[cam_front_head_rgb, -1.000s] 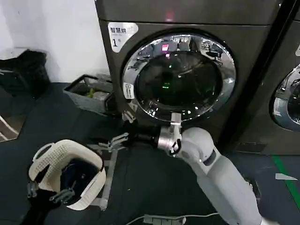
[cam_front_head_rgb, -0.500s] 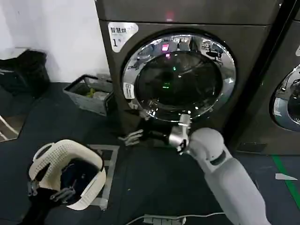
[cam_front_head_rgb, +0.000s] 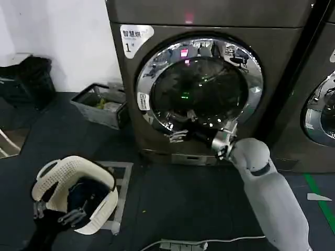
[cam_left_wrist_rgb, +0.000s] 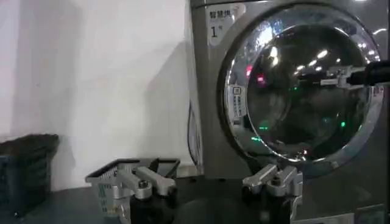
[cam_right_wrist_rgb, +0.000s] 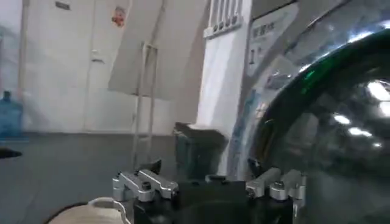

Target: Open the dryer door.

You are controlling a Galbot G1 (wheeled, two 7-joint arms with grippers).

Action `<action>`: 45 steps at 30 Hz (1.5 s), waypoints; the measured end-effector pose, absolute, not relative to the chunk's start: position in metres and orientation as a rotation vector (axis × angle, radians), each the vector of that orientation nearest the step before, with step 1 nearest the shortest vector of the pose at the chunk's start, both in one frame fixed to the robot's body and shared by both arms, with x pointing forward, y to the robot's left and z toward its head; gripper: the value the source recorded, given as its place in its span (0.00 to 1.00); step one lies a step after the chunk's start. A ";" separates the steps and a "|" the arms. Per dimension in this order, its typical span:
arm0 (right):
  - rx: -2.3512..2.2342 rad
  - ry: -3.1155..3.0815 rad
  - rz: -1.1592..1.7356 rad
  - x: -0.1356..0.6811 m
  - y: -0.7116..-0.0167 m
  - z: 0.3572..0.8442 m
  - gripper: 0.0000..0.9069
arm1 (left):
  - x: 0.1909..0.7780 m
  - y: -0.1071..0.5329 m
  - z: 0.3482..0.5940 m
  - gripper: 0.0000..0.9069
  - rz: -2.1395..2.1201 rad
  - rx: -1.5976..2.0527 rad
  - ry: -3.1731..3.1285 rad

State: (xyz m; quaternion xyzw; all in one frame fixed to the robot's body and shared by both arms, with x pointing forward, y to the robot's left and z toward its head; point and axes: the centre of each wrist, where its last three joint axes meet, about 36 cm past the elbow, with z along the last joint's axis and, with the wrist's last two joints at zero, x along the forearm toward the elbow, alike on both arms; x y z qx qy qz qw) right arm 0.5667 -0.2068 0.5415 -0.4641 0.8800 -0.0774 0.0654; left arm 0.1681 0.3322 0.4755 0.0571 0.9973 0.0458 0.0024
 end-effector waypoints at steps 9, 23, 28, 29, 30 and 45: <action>-1.453 2.652 -0.245 0.592 -0.173 0.529 1.00 | 0.167 0.332 0.475 1.00 0.146 0.176 3.133; -1.459 2.690 -0.246 0.625 -0.146 0.520 1.00 | 0.166 0.330 0.474 1.00 0.148 0.174 3.135; -1.468 2.697 -0.248 0.632 -0.141 0.515 1.00 | 0.166 0.330 0.473 1.00 0.155 0.175 3.137; -1.470 2.696 -0.250 0.634 -0.139 0.514 1.00 | 0.166 0.329 0.473 1.00 0.154 0.175 3.137; -1.472 2.697 -0.250 0.635 -0.138 0.514 1.00 | 0.166 0.329 0.473 1.00 0.155 0.175 3.137; -1.487 2.691 -0.257 0.656 -0.115 0.515 1.00 | 0.166 0.327 0.465 1.00 0.159 0.181 3.147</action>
